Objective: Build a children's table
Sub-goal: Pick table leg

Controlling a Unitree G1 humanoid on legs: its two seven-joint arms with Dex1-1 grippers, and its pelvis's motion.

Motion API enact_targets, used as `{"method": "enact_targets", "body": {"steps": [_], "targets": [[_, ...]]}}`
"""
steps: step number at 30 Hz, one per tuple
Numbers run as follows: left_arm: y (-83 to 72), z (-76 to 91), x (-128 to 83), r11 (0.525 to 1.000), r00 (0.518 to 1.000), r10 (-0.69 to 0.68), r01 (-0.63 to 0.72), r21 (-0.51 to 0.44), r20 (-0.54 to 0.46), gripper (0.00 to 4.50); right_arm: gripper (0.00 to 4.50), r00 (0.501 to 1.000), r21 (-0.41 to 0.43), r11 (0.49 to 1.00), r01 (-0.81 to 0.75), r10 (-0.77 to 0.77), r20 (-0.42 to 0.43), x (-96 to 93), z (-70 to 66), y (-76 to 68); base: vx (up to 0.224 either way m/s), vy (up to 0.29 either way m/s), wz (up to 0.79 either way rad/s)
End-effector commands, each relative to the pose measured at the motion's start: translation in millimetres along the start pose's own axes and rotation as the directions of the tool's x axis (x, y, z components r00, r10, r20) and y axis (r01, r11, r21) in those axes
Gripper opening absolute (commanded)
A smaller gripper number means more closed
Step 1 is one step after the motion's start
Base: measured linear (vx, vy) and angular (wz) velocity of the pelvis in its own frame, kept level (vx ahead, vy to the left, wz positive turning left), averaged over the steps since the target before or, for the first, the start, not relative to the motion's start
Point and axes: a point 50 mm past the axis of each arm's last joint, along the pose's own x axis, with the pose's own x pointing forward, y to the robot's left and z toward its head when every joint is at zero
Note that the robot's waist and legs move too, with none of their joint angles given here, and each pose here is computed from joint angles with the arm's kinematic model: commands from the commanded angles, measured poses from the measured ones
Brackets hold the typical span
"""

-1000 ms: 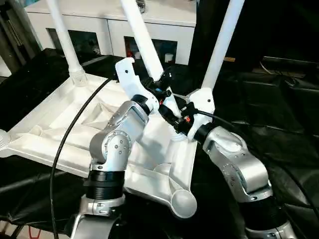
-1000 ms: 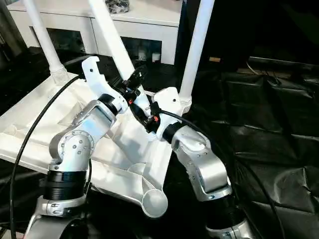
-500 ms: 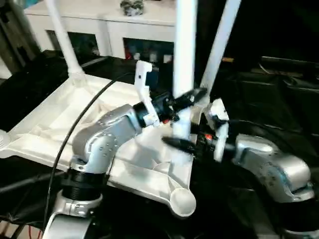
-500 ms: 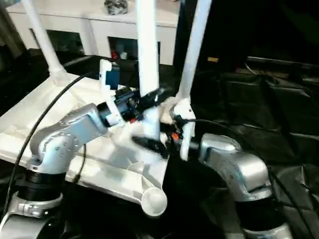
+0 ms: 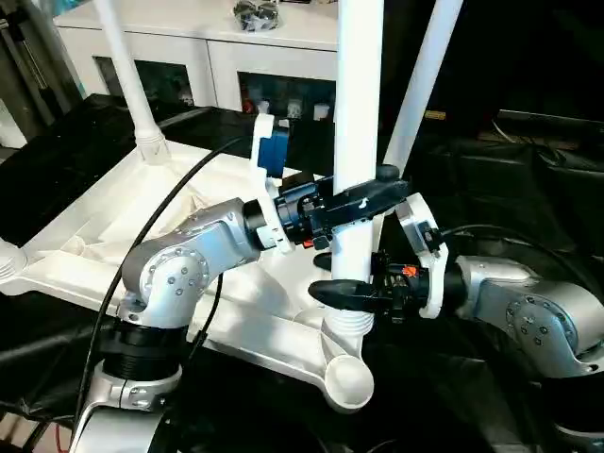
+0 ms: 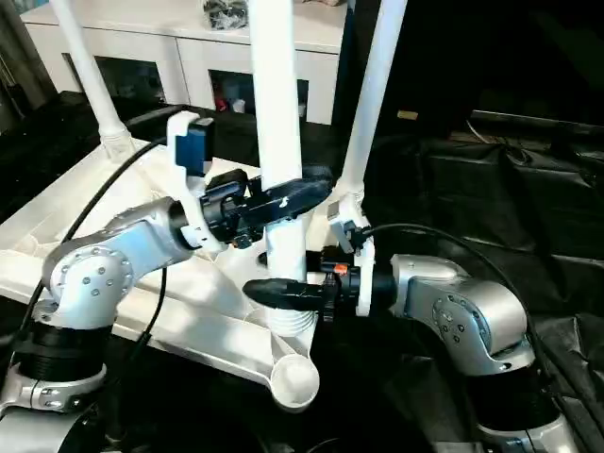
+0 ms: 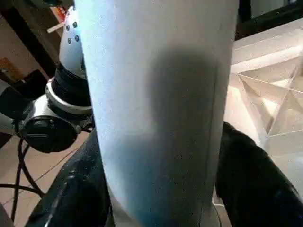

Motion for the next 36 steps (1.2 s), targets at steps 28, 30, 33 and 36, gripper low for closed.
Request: {"method": "enact_targets", "body": {"steps": [28,30,33,36], "targets": [[38.4,2.9,-6,0.795,0.808,0.581,-0.589,0.146,0.099,2.89,1.96,0.952,-0.037,0.954,0.299,-0.295,0.083,21.9,-1.0,-18.5,0.0,0.0,0.0],[44.6,9.4,-5,0.734,0.736,0.655,-0.673,0.089,0.17,2.75,1.96,0.944,-0.05,0.947,0.319,-0.313,0.105,29.4,2.7,-19.2,0.0,0.0,0.0],[45.0,11.4,-3,0.726,0.723,0.662,-0.684,0.068,0.196,2.56,1.96,0.943,-0.062,0.945,0.321,-0.313,0.11,33.5,4.5,-18.6,0.0,0.0,0.0],[40.6,12.8,4,0.764,0.747,0.625,-0.645,0.021,0.226,2.29,1.96,0.938,-0.083,0.938,0.337,-0.328,0.11,38.5,6.2,-20.4,0.0,0.0,0.0]]}}
